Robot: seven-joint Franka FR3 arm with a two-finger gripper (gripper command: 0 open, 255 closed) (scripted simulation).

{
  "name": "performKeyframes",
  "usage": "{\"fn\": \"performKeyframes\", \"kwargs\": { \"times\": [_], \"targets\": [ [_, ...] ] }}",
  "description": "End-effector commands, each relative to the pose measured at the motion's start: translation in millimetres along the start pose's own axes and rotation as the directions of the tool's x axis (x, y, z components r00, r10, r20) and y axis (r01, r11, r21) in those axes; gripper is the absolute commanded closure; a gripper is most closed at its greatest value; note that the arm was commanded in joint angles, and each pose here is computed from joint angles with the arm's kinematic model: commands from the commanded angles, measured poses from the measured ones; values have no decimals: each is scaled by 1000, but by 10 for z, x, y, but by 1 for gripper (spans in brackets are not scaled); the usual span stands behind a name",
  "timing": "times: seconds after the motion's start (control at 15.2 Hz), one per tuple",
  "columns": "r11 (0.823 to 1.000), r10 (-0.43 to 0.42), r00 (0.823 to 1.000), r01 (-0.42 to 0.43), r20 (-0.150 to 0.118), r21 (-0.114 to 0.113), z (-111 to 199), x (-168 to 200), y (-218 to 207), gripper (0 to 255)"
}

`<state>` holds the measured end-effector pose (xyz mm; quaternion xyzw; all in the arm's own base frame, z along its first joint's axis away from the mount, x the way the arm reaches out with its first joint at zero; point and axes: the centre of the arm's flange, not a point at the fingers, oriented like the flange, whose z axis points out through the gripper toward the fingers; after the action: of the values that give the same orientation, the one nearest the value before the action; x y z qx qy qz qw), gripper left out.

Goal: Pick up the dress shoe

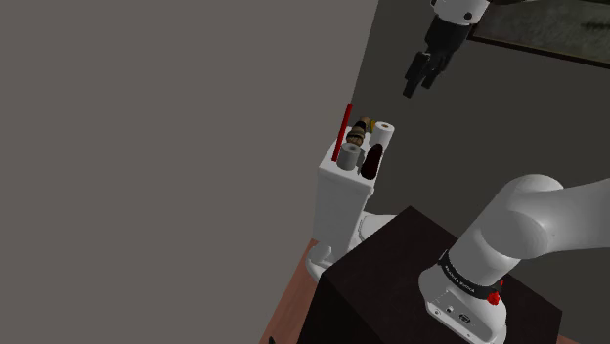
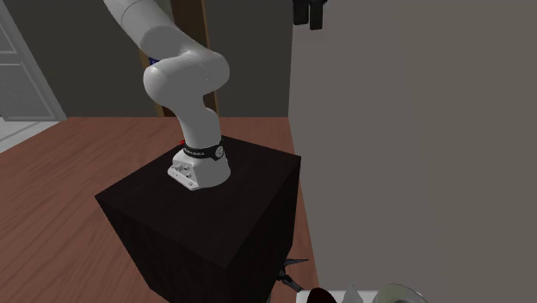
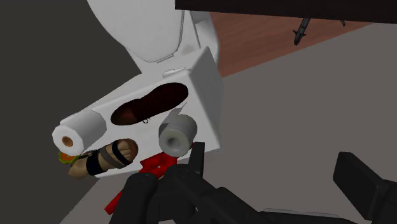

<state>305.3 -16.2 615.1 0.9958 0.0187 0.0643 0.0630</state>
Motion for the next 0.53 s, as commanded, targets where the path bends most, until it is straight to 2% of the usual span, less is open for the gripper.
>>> {"fn": "performKeyframes", "kwargs": {
  "times": [0.0, 0.46],
  "targets": [
    [1000, 0, 1000, 0, 0, 0, 0, 0, 0, 0],
    [998, 12, 997, -16, 81, 55, 646, 532, 616, 0]
  ]
}}
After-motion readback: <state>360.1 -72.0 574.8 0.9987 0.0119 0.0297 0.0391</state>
